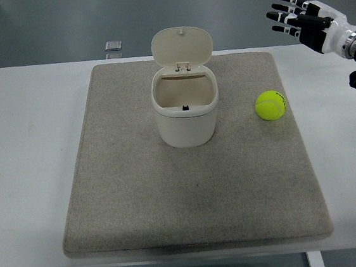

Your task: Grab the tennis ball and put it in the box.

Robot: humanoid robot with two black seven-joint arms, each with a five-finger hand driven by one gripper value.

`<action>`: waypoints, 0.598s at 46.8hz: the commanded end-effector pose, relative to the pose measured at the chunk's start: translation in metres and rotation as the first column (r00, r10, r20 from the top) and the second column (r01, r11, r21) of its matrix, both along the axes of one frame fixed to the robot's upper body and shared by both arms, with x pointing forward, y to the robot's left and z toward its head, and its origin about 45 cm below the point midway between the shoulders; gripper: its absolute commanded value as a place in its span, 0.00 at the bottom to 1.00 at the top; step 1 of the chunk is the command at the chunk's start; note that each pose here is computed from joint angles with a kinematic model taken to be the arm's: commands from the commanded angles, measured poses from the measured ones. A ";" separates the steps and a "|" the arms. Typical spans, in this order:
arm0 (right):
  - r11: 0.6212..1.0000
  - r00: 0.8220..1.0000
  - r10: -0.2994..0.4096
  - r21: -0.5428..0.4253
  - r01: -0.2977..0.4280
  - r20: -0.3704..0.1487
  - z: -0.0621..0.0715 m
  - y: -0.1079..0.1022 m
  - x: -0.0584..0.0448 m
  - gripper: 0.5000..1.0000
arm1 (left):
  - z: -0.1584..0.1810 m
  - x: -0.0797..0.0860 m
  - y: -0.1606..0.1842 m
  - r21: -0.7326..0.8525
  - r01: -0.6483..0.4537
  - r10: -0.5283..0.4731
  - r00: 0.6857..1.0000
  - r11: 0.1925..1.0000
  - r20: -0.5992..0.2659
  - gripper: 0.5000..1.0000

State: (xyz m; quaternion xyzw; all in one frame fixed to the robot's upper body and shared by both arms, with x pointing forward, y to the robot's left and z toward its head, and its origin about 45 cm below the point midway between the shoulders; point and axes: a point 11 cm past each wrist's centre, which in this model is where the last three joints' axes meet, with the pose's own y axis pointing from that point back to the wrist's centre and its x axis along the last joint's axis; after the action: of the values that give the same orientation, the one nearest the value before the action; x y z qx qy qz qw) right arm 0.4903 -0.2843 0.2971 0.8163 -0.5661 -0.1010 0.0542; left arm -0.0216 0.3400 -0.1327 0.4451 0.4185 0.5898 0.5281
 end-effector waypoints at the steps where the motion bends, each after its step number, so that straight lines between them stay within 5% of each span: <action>1: 0.999 0.999 0.046 -0.014 -0.046 0.004 0.000 0.001 -0.003 0.87 | 0.000 0.000 0.000 0.000 0.000 0.000 1.000 1.000 0.000 0.98; 6: 0.991 0.992 0.124 -0.059 -0.122 0.020 0.000 0.006 -0.007 0.87 | 0.000 0.000 0.000 0.000 0.000 0.000 1.000 1.000 0.000 0.98; 14: 0.950 0.959 0.251 -0.225 -0.217 0.131 0.005 0.010 -0.014 0.86 | 0.000 0.000 0.000 0.000 0.000 0.000 1.000 1.000 0.000 0.98; 21: 0.869 0.908 0.370 -0.418 -0.264 0.196 0.009 0.007 -0.020 0.86 | 0.000 0.000 0.000 0.000 0.000 0.000 1.000 1.000 0.000 0.98; 28: 0.771 0.869 0.456 -0.574 -0.277 0.193 0.007 -0.001 -0.024 0.86 | 0.000 0.000 0.000 0.000 0.000 0.000 1.000 1.000 0.000 0.98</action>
State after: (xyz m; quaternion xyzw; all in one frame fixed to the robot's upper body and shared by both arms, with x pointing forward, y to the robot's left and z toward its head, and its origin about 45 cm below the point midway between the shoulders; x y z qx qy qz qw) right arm 0.4680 -0.2833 0.3071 0.8745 -0.4161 0.1768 0.1759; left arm -0.0217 0.3400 -0.1327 0.4452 0.4183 0.5899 0.5280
